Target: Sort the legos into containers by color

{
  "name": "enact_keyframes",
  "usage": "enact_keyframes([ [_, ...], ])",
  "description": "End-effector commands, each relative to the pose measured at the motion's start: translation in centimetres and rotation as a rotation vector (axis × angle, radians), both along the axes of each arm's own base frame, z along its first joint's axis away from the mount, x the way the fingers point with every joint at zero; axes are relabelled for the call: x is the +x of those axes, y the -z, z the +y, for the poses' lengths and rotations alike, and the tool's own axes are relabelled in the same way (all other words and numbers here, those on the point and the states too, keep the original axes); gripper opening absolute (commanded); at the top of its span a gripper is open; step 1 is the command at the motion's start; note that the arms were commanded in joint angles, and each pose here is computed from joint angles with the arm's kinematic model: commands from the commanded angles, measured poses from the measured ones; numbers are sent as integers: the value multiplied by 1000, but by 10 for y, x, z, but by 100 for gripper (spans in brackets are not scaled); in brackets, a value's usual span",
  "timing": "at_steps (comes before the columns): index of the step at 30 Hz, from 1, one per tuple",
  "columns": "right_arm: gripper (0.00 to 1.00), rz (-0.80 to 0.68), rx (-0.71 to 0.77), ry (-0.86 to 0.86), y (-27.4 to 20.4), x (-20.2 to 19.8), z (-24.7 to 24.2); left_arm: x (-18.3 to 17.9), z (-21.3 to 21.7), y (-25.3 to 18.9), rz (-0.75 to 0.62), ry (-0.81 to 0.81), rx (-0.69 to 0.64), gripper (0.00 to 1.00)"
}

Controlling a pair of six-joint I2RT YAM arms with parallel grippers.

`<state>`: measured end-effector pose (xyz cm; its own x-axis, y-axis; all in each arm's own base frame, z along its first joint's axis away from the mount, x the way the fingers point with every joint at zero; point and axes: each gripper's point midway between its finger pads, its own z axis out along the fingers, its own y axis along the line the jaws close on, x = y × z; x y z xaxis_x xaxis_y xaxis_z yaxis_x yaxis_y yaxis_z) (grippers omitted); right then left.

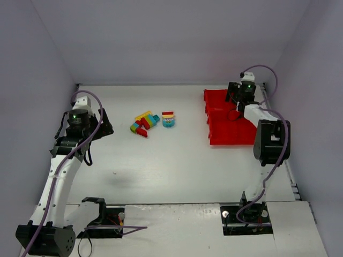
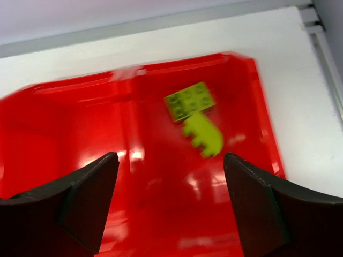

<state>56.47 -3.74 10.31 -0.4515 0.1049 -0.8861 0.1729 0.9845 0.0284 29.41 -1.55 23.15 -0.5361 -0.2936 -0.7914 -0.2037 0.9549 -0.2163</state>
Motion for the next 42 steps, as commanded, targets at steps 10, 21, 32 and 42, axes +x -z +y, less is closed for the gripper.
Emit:
enact_keyframes([
  [10,68,-257,129,-625,-132,-94,246,7,0,-20,-77,-7,-19,88],
  [21,68,-123,92,-1111,-66,-171,432,7,1,-20,-77,-12,-13,88],
  [32,67,10,31,-1221,14,-175,498,7,2,-20,-77,-15,-12,88],
  [42,58,18,-48,-1184,45,-162,512,7,1,-21,-80,-9,-16,88],
])
